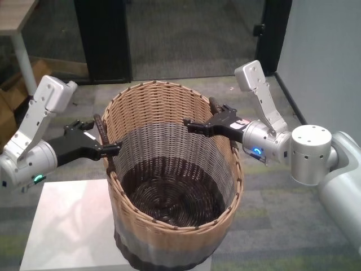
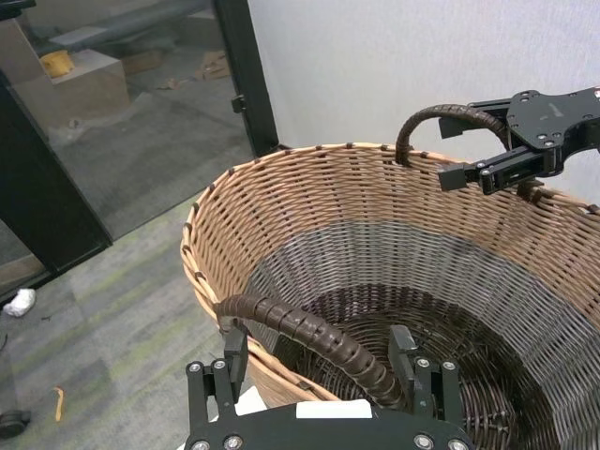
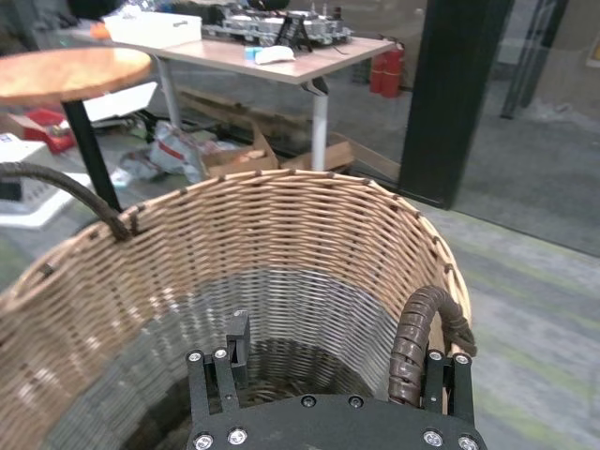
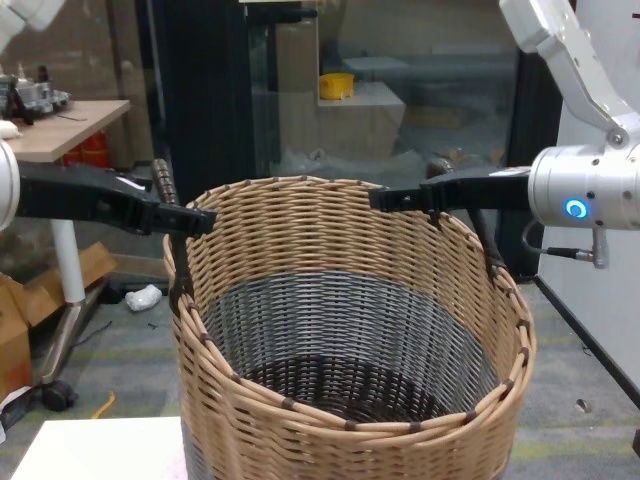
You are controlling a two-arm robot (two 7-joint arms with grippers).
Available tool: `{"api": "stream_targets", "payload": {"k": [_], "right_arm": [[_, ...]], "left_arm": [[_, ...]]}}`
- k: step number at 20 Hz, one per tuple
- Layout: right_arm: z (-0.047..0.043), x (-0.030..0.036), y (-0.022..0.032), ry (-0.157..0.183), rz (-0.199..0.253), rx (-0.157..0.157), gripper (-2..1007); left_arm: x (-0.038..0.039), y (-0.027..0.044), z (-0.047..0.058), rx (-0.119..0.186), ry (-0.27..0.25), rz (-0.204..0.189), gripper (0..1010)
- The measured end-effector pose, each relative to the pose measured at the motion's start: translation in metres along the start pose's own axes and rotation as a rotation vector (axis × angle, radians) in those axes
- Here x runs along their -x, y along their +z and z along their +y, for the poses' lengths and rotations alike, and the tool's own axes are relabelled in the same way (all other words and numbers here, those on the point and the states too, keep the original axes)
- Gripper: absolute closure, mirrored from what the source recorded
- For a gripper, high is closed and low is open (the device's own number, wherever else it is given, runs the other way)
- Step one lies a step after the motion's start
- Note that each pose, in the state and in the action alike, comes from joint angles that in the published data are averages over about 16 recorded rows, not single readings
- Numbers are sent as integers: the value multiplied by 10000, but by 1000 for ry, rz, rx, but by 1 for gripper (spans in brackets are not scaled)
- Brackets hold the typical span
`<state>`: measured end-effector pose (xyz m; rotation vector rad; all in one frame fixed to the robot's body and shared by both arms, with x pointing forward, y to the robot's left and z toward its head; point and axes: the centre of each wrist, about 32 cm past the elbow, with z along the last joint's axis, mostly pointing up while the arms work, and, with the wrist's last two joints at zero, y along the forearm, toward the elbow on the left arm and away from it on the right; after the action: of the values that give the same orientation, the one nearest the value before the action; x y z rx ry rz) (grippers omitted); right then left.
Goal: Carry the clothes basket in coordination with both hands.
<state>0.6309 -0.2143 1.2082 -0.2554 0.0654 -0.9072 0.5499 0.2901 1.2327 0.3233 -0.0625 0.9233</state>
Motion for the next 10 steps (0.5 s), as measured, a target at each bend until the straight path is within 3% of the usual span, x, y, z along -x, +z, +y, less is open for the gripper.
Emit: {"api": "stream_targets", "payload": {"k": [10], "right_arm": [[13,-66,11,-52,-79,61,0]], "left_arm": [[-22,33,-10,-11,-17,-4,8]]}}
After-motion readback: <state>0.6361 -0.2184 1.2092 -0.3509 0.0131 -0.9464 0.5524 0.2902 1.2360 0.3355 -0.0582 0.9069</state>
